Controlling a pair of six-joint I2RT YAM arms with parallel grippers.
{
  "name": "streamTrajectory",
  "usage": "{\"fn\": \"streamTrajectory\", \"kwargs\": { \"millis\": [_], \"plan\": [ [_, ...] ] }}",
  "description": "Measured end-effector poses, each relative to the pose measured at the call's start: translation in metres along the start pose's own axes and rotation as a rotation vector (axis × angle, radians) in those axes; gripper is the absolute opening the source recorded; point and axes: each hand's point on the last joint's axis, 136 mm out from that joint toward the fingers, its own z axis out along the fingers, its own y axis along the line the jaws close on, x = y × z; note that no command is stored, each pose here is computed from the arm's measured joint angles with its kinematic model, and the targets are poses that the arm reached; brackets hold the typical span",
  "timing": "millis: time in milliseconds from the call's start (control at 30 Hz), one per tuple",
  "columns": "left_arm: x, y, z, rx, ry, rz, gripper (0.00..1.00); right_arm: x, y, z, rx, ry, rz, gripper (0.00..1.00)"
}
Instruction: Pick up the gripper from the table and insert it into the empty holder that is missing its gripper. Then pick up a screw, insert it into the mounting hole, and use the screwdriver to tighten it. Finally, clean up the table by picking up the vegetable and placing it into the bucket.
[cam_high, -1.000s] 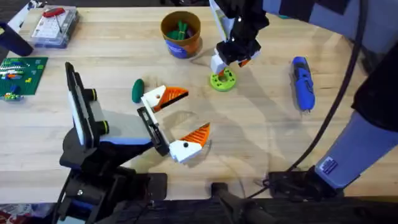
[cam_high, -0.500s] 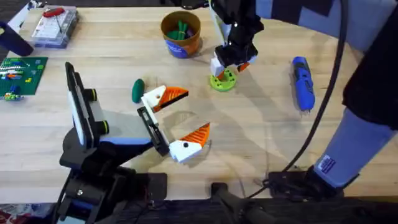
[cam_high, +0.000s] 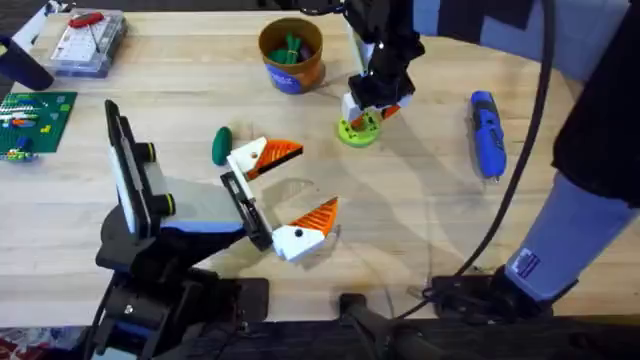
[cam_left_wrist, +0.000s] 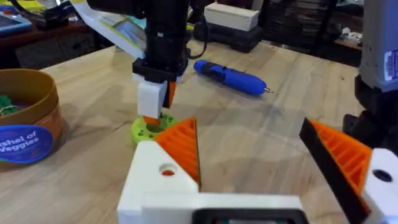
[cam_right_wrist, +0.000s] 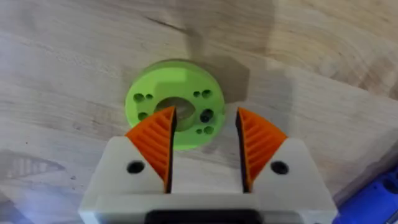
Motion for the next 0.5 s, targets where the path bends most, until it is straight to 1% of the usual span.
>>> {"fn": "streamTrajectory", "kwargs": {
  "millis": [200, 400, 500],
  "plan": [
    [0.0000, 0.0000, 0.0000, 0.000, 0.000, 0.000, 0.986, -0.0015, 0.0003, 0.0002, -0.001, -0.006, 0.002, 0.444],
    [0.0000, 0.0000, 0.0000, 0.000, 0.000, 0.000, 0.986, -0.0015, 0.0003, 0.0003, -0.001, -0.006, 0.005, 0.295],
    [0.0000, 0.0000, 0.0000, 0.000, 0.000, 0.000, 0.986, -0.0009, 0.0002, 0.0003, -0.001, -0.004, 0.005, 0.274]
  ]
}}
